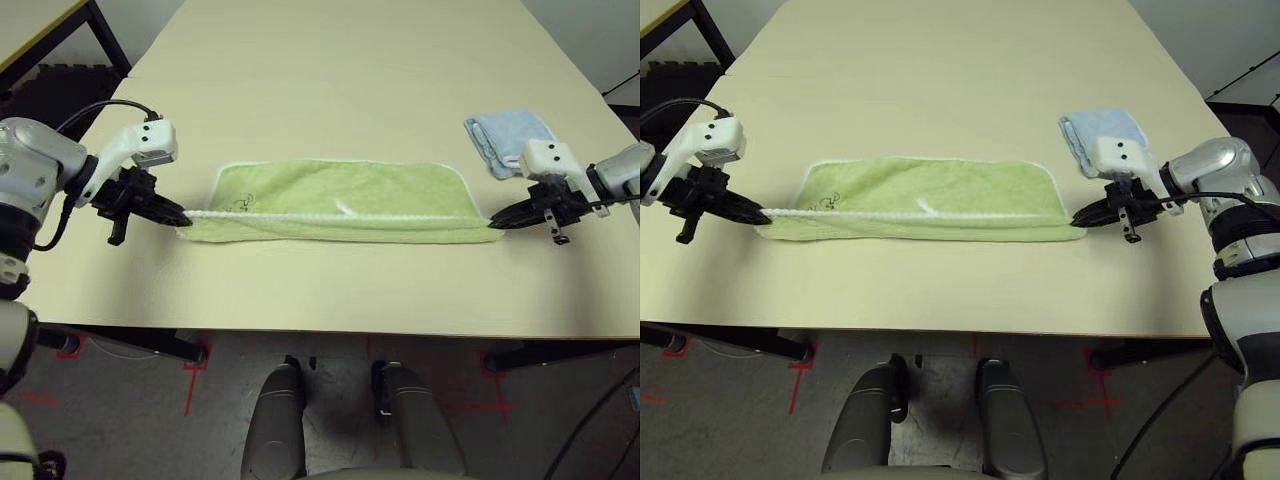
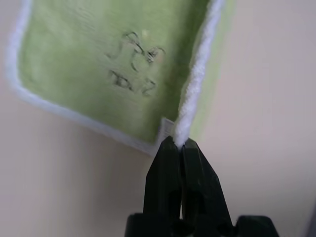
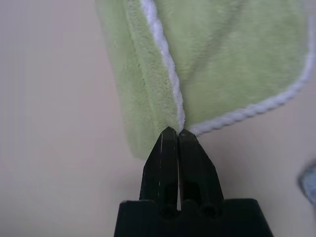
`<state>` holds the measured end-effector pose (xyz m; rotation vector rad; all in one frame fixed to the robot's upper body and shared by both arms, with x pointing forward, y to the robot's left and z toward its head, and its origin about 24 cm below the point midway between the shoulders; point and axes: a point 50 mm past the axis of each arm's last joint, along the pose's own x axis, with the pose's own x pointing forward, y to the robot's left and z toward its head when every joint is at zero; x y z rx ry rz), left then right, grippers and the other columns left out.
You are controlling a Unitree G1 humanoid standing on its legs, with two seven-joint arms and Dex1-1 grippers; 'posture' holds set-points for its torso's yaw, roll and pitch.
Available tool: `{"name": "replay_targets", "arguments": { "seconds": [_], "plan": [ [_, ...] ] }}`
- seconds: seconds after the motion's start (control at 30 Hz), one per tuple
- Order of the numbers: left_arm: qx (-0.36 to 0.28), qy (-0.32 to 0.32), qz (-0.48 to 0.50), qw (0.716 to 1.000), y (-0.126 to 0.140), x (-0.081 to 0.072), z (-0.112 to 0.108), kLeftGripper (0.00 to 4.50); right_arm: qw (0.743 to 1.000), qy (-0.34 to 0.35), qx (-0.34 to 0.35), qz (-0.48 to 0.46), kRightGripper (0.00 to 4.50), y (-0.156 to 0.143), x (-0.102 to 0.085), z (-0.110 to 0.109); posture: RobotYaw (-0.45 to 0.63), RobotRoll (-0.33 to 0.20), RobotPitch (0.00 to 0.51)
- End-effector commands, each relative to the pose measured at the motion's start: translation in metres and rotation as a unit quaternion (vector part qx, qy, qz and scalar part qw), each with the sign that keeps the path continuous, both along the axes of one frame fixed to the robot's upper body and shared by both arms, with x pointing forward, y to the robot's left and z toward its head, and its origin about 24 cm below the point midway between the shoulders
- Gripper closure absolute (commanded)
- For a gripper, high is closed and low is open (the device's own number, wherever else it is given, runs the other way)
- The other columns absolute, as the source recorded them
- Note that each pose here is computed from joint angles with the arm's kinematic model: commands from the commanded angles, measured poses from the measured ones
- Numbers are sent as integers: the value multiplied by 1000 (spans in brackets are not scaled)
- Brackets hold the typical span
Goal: Fold the towel and set it aside.
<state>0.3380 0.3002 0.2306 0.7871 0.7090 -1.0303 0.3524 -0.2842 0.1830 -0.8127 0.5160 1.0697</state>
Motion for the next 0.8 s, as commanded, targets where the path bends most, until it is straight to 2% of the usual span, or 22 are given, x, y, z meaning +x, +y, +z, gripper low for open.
{"name": "replay_targets", "arguments": {
  "seconds": [0.03,0.2,0.6,0.8],
  "plan": [
    [21,-40,38,998,12,4,0,4481,998,-8,-14,-58,4500,-13,0,-7,-1,0,200],
    [21,-80,56,995,9,14,0,4481,997,-21,-28,-70,4500,-10,4,-9,2,0,202],
    [27,-131,92,987,9,23,4,4481,991,-76,-38,-103,4500,-3,16,-3,-3,0,203],
    [27,-164,120,979,13,26,4,4481,986,-106,-7,-126,4500,3,23,0,-3,0,202]
  ]
}}
